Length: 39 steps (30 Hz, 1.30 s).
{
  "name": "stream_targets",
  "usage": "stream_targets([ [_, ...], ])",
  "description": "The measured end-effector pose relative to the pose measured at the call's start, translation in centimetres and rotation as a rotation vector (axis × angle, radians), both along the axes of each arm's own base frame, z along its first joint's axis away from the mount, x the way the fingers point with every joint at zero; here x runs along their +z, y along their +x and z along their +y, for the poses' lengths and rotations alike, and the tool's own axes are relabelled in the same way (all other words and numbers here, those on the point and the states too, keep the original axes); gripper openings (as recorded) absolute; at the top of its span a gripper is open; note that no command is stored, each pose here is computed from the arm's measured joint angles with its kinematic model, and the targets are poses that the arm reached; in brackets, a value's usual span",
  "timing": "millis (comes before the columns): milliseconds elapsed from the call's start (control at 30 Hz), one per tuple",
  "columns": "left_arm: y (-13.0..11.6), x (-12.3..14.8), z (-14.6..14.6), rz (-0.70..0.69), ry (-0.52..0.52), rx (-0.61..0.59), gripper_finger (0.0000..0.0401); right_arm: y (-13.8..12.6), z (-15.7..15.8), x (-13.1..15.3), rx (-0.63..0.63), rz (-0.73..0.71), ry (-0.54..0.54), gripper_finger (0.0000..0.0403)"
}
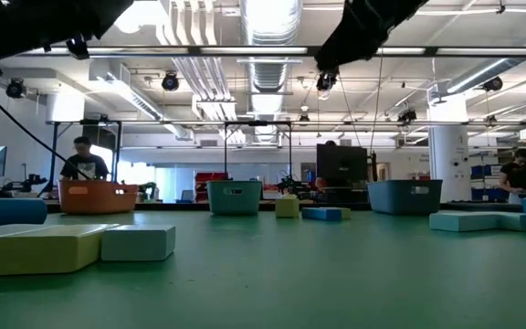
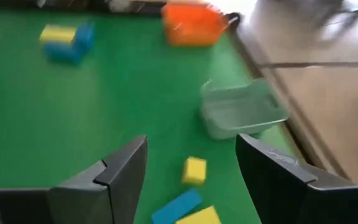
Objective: Sort & place blocks by color
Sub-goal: Put the yellow block into the gray bin
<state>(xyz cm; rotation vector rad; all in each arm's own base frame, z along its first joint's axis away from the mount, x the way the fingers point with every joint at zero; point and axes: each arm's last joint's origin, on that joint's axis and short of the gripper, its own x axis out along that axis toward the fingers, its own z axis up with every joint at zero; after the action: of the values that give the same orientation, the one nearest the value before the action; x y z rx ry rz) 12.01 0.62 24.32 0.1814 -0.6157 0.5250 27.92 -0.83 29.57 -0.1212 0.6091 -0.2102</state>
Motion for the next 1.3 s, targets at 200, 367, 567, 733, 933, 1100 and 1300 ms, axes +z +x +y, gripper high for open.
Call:
stream_targets([
  [200, -0.8, 0.8, 0.0, -0.068, 0.077, 0.081, 0.0002, 2.0, -1.5, -2.3, 0.043, 0.109, -0.049, 0.0236],
  [367, -1.0, 1.0, 0.1, -0.069, 0.116, 0.123, 0.0002, 3.7, -3.1, -4.7, -0.064, 0.135, -0.001, 0.0237],
  [567, -1.3, 1.1, 0.1, -0.076, 0.146, 0.159, 0.0002, 5.3, -4.4, -7.4, -0.135, 0.163, 0.049, 0.0267],
  [733, -1.4, 1.0, 0.1, -0.071, 0.148, 0.16, 0.0002, 6.5, -5.1, -9.7, -0.176, 0.173, 0.078, 0.0296],
  [933, -1.2, 0.5, 0.1, -0.034, 0.169, 0.174, 0.0002, 8.1, -6.2, -12.2, -0.272, 0.266, 0.154, 0.03],
  [1100, -1.2, 0.5, 0.1, -0.035, 0.167, 0.172, 0.0002, 9.7, -6.7, -13.8, -0.282, 0.367, 0.163, 0.029],
  [1300, -1.2, 0.5, 0.1, -0.034, 0.167, 0.172, 0.0002, 10.5, -6.9, -15.0, -0.288, 0.454, 0.167, 0.0276],
])
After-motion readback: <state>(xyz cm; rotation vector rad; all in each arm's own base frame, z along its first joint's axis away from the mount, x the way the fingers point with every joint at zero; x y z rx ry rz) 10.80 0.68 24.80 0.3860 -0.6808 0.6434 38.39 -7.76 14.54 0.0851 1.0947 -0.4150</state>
